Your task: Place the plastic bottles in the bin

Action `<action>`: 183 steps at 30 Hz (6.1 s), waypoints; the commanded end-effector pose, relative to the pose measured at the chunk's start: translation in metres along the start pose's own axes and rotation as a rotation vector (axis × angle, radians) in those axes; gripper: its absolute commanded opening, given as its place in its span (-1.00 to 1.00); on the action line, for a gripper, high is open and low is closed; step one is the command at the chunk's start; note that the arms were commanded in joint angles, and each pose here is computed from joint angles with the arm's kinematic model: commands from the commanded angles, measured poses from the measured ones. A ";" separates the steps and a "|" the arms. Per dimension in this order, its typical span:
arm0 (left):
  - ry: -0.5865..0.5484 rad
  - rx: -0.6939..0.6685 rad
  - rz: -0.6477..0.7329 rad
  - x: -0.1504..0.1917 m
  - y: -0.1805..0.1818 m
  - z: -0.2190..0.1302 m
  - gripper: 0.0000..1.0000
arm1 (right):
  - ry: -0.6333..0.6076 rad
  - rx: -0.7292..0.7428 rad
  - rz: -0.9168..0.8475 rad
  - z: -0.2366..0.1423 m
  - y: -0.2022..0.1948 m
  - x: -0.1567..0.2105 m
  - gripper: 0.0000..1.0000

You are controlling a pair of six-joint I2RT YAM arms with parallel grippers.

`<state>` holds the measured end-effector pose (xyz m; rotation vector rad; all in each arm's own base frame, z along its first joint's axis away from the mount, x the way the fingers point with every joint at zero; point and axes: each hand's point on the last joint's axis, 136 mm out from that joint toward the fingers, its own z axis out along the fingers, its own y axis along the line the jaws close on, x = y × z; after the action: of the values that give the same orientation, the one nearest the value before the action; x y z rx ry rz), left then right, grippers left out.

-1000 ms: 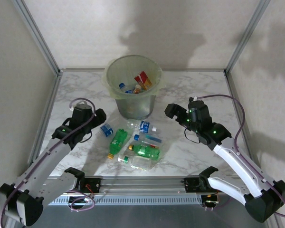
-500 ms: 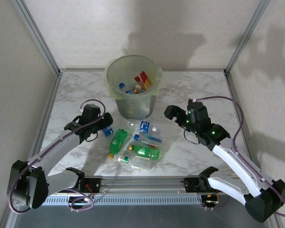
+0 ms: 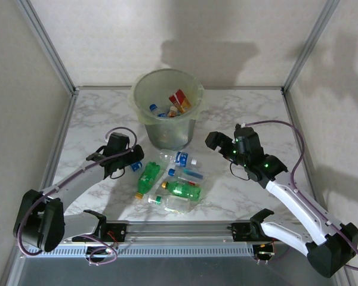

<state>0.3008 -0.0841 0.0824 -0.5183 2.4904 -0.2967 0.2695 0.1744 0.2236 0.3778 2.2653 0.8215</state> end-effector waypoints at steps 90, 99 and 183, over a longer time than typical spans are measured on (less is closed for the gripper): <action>-0.288 -0.102 -0.039 -0.081 -0.002 -0.114 0.31 | -0.039 -0.024 -0.004 -0.004 0.007 -0.010 0.90; -0.470 0.144 -0.088 -0.170 -0.079 -0.210 0.26 | -0.037 -0.043 0.003 -0.004 0.010 -0.009 0.89; -0.395 0.719 -0.081 -0.100 -0.162 -0.218 0.60 | 0.273 -0.048 -0.368 0.069 0.003 0.096 0.68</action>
<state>0.3007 -0.1795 0.3630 -0.2554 1.8369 -0.9877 0.2435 0.2438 0.1411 -0.0987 2.4961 0.7382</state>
